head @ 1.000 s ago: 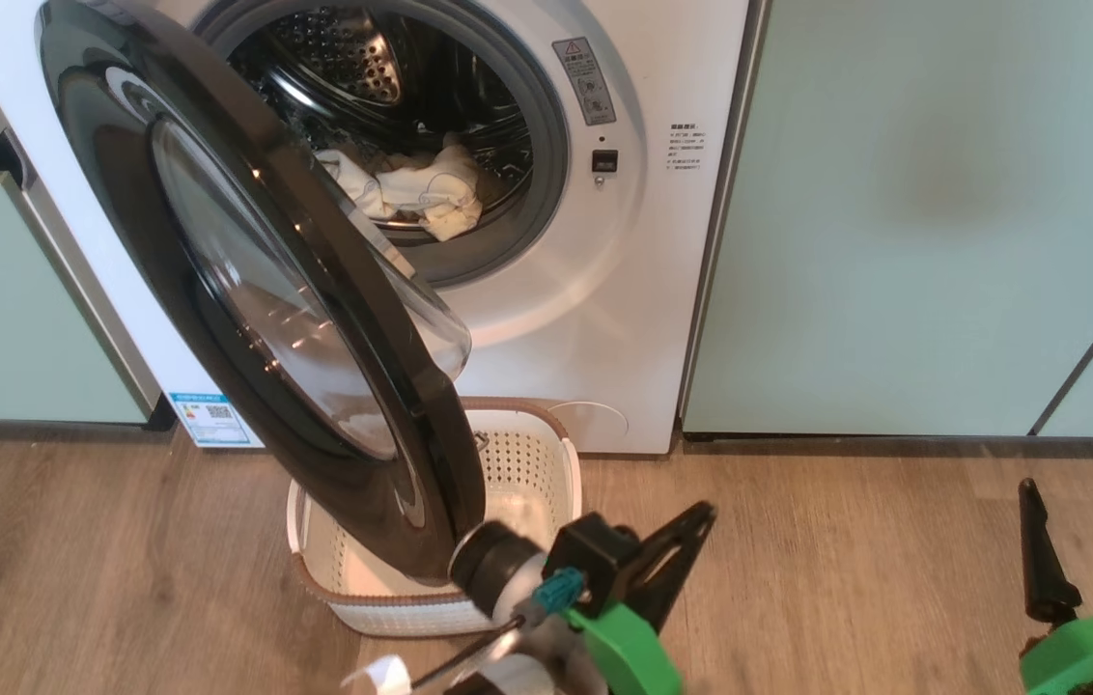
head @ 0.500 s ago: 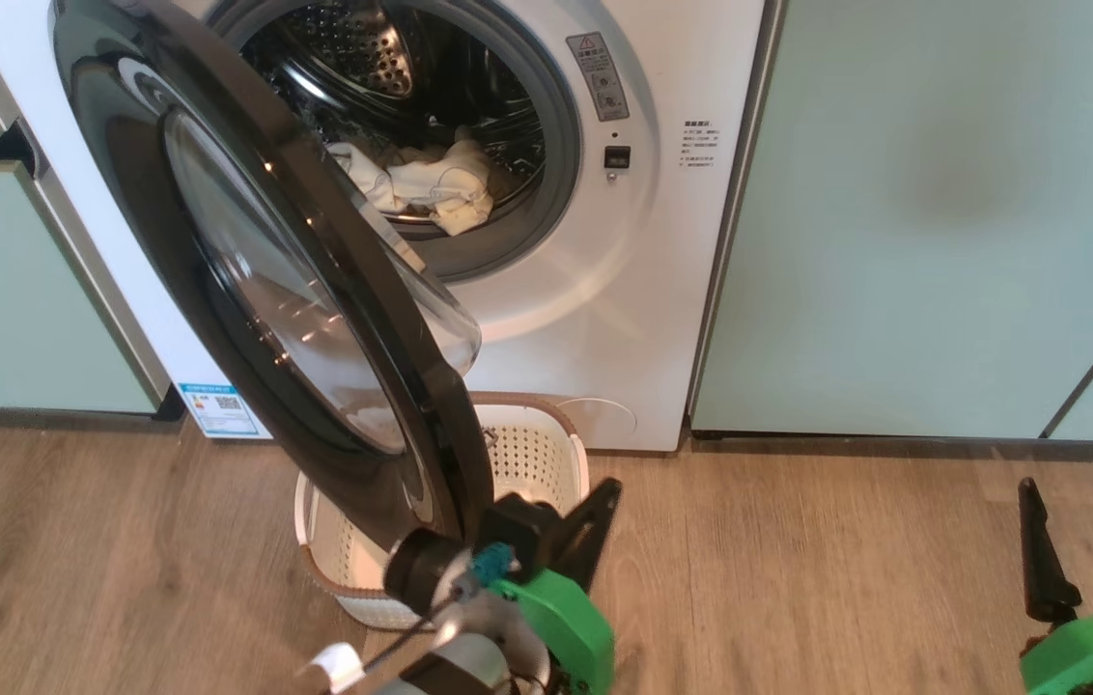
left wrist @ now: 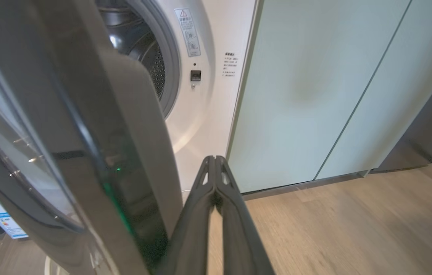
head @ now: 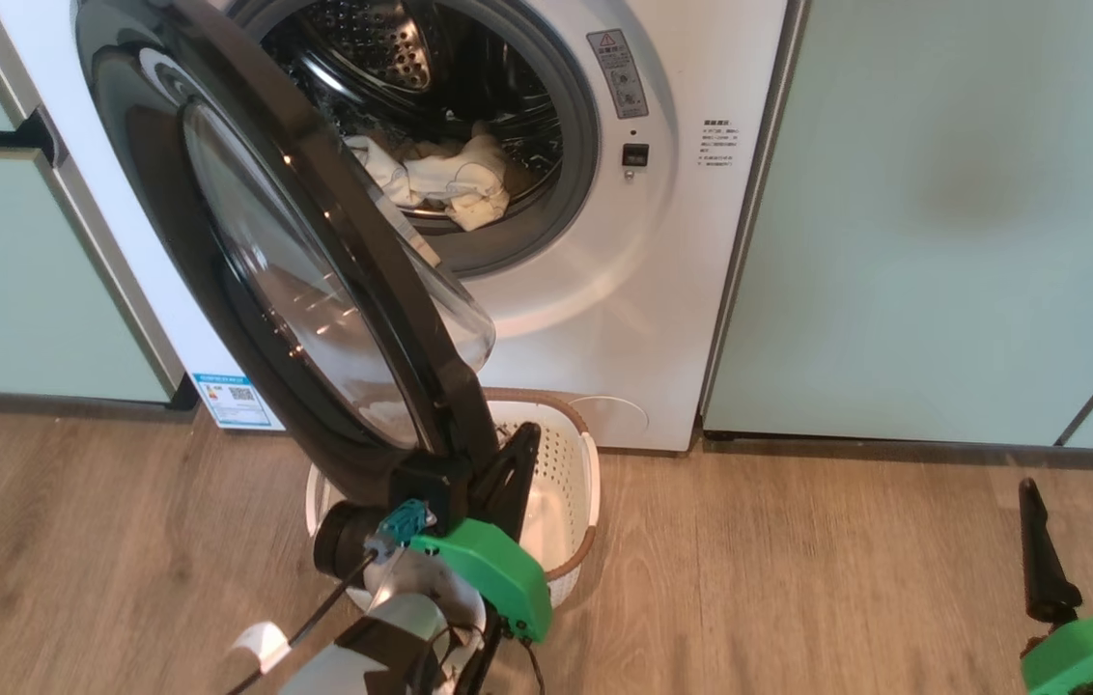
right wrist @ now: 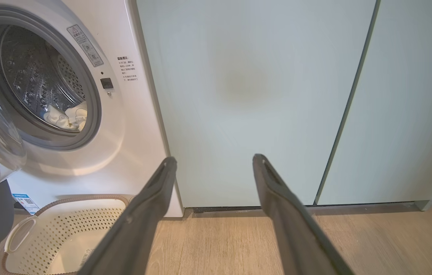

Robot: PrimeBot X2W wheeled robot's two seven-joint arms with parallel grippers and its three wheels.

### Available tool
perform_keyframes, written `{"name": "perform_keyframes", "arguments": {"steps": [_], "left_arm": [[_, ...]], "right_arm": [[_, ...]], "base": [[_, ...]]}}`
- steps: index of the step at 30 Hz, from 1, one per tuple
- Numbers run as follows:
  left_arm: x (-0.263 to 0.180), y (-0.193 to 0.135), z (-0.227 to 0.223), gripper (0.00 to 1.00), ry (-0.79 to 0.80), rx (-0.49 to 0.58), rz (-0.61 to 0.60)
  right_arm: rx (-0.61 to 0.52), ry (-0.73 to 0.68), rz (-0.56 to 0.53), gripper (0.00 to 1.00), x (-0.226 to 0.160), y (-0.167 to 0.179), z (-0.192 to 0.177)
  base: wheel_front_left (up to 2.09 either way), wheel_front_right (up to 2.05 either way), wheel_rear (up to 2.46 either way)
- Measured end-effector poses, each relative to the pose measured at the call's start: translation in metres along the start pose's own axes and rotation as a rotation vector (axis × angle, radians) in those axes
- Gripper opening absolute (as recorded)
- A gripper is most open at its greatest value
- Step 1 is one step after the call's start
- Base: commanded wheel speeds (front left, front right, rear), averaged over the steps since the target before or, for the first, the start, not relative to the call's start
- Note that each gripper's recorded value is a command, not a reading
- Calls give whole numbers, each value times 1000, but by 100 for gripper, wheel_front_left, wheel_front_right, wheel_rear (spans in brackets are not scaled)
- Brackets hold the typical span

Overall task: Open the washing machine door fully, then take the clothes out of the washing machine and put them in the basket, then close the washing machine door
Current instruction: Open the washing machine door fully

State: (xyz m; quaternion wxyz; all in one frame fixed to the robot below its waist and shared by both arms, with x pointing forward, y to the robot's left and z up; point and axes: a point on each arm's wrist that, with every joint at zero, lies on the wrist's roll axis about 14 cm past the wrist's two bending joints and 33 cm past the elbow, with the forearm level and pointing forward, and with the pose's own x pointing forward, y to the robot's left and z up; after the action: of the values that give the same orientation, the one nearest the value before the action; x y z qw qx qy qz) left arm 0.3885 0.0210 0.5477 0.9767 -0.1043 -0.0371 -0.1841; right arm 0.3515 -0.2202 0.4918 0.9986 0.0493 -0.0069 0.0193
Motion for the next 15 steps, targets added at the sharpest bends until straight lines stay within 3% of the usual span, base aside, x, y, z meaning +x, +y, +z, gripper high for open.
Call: {"name": "perform_keyframes", "arguments": {"steps": [15], "left_arm": [[-7, 8, 18, 0, -53, -13, 31]], "right_arm": [[-1, 4, 37, 100, 9, 12, -1]], "base": [[0, 0, 0]]}}
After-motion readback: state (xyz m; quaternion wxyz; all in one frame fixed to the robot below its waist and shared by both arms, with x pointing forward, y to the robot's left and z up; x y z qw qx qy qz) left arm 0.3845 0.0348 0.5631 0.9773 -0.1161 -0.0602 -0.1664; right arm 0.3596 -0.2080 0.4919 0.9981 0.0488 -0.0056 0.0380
